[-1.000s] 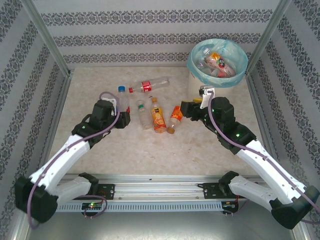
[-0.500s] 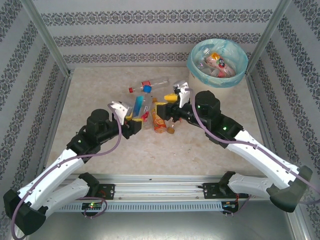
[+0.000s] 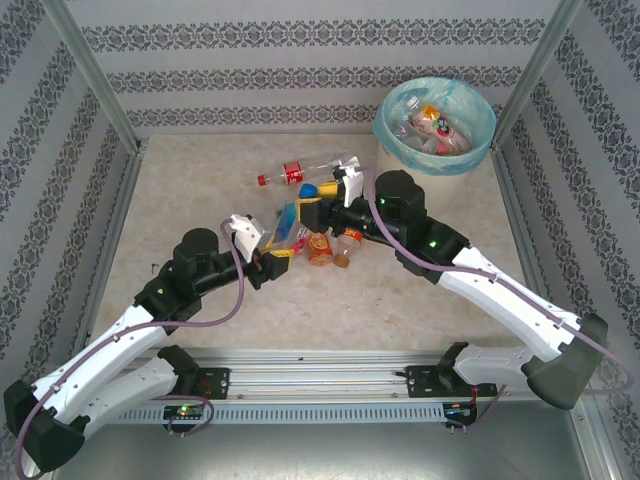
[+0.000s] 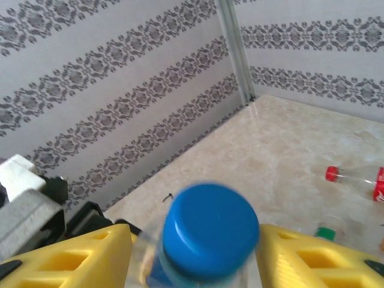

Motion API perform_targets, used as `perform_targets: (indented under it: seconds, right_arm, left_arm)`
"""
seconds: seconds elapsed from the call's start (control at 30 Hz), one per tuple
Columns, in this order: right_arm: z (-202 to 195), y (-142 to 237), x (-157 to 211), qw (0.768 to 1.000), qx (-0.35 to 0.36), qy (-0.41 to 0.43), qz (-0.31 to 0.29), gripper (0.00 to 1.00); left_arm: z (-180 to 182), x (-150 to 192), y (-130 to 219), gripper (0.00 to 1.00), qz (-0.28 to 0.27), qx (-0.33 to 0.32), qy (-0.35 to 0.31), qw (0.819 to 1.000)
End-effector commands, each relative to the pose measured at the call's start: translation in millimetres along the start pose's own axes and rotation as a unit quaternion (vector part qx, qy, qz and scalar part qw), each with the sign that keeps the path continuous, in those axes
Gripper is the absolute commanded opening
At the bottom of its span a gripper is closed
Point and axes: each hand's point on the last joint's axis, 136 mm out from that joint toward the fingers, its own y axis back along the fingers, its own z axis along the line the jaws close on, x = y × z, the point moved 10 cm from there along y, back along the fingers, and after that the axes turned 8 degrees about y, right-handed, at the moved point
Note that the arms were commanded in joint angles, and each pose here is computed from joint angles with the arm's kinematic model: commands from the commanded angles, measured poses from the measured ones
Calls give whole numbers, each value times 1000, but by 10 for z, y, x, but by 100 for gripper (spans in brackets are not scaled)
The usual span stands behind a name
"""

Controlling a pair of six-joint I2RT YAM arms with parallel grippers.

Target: Put the plastic bottles in the bin

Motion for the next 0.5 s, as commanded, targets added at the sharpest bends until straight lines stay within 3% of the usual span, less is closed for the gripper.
perform_targets:
  seconds: [0.0, 0.47]
  right_arm:
    - [54, 5, -153, 999, -37, -13, -27, 54]
    - [-79, 45, -70, 999, -3, -32, -23, 35]
  left_arm:
    - [-80, -88, 30, 43, -30, 19, -31, 999]
    - [-105, -42, 12, 43, -26, 15, -43, 999]
